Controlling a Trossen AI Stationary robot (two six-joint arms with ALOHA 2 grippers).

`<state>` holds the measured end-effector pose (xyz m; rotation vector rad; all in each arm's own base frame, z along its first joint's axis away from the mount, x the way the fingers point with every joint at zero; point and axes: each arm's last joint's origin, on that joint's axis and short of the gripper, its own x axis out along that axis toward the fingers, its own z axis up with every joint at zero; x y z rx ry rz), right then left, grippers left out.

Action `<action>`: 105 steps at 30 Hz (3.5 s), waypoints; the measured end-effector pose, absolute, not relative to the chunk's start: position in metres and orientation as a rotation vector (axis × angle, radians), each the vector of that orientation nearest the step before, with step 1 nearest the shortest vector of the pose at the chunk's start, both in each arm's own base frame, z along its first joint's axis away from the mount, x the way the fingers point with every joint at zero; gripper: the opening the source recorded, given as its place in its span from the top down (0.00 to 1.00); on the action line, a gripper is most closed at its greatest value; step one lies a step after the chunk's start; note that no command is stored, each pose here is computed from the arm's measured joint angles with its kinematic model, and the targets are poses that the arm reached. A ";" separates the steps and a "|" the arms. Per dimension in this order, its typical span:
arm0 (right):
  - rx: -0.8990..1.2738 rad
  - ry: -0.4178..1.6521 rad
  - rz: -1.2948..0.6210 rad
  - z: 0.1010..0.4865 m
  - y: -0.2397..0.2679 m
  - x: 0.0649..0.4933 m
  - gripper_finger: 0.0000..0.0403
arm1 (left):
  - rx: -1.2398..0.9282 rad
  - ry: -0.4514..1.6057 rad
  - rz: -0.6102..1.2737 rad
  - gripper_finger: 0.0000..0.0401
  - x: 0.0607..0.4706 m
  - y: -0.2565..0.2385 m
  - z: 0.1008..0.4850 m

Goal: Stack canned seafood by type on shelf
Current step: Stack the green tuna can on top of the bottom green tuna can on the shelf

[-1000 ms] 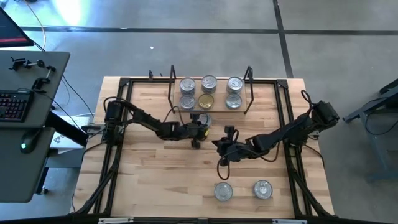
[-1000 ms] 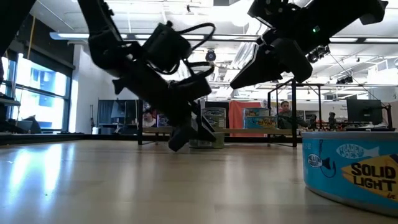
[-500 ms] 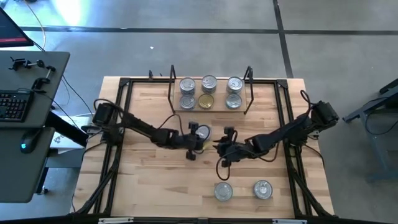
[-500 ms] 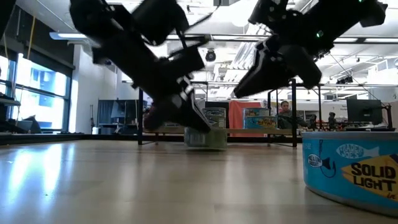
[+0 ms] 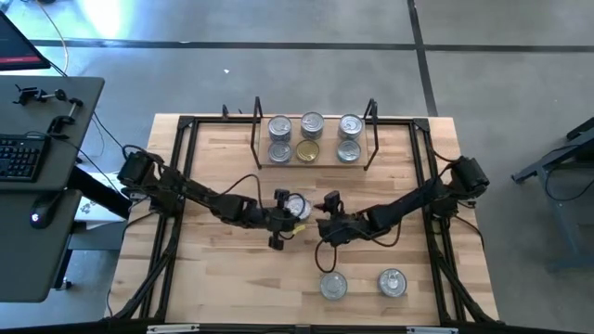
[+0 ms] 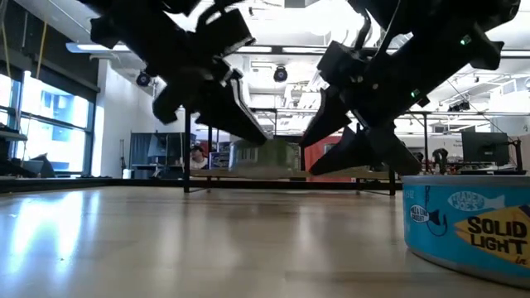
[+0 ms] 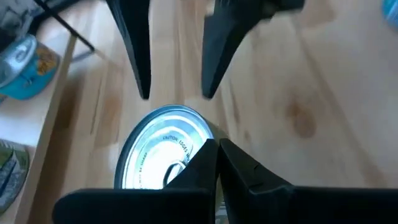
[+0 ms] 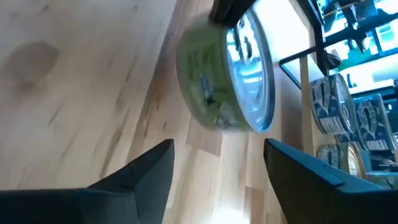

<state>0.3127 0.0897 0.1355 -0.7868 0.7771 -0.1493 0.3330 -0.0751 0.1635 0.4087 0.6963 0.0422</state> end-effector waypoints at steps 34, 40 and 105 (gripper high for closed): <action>-0.797 0.318 0.085 0.173 0.079 0.346 0.40 | 0.252 0.118 -0.257 1.00 0.220 -0.061 0.173; -0.816 0.319 0.074 0.172 0.075 0.356 0.40 | 0.258 0.109 -0.255 1.00 0.221 -0.061 0.174; -0.857 1.098 -0.643 0.183 -0.057 0.384 0.39 | 0.157 0.464 0.222 1.00 0.209 -0.048 0.143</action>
